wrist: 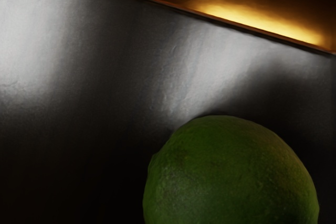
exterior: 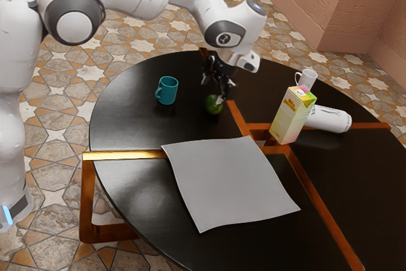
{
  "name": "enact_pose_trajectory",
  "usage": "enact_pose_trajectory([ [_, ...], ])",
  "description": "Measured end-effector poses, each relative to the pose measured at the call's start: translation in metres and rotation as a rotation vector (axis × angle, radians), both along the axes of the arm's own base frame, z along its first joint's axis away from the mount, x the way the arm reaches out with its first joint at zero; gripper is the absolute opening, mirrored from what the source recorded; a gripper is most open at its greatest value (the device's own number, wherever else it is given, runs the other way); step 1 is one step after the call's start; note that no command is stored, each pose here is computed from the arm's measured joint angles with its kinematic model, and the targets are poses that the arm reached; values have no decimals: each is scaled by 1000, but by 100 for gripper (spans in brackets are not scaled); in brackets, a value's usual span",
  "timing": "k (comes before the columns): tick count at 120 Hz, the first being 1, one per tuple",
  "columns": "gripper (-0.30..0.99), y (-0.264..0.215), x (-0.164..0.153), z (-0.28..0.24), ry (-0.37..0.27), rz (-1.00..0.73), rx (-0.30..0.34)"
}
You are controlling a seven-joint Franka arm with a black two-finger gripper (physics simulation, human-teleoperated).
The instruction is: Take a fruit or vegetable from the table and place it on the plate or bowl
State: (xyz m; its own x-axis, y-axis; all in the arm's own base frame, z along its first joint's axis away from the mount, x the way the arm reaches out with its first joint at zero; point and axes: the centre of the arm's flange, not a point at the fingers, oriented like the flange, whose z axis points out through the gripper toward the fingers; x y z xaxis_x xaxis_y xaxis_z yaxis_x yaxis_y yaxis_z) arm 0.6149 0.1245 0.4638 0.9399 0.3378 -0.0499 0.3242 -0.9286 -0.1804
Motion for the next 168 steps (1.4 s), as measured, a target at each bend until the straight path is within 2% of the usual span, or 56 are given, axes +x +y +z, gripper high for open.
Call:
enact_pose_trajectory([
  [24,69,-11,10,-10,-22,-89,-3],
  [80,69,-11,14,-42,5,-159,-52],
  [102,38,-7,13,-43,4,-156,-51],
  [112,29,-12,14,-36,-5,-157,-43],
  [121,24,-36,15,-7,-40,-186,-27],
  [128,25,-68,13,20,-68,-223,-16],
  [142,27,-160,12,59,-105,-340,-28],
  [155,32,-241,-7,77,-83,-456,-26],
  [168,33,-291,-24,73,-41,-523,-29],
])
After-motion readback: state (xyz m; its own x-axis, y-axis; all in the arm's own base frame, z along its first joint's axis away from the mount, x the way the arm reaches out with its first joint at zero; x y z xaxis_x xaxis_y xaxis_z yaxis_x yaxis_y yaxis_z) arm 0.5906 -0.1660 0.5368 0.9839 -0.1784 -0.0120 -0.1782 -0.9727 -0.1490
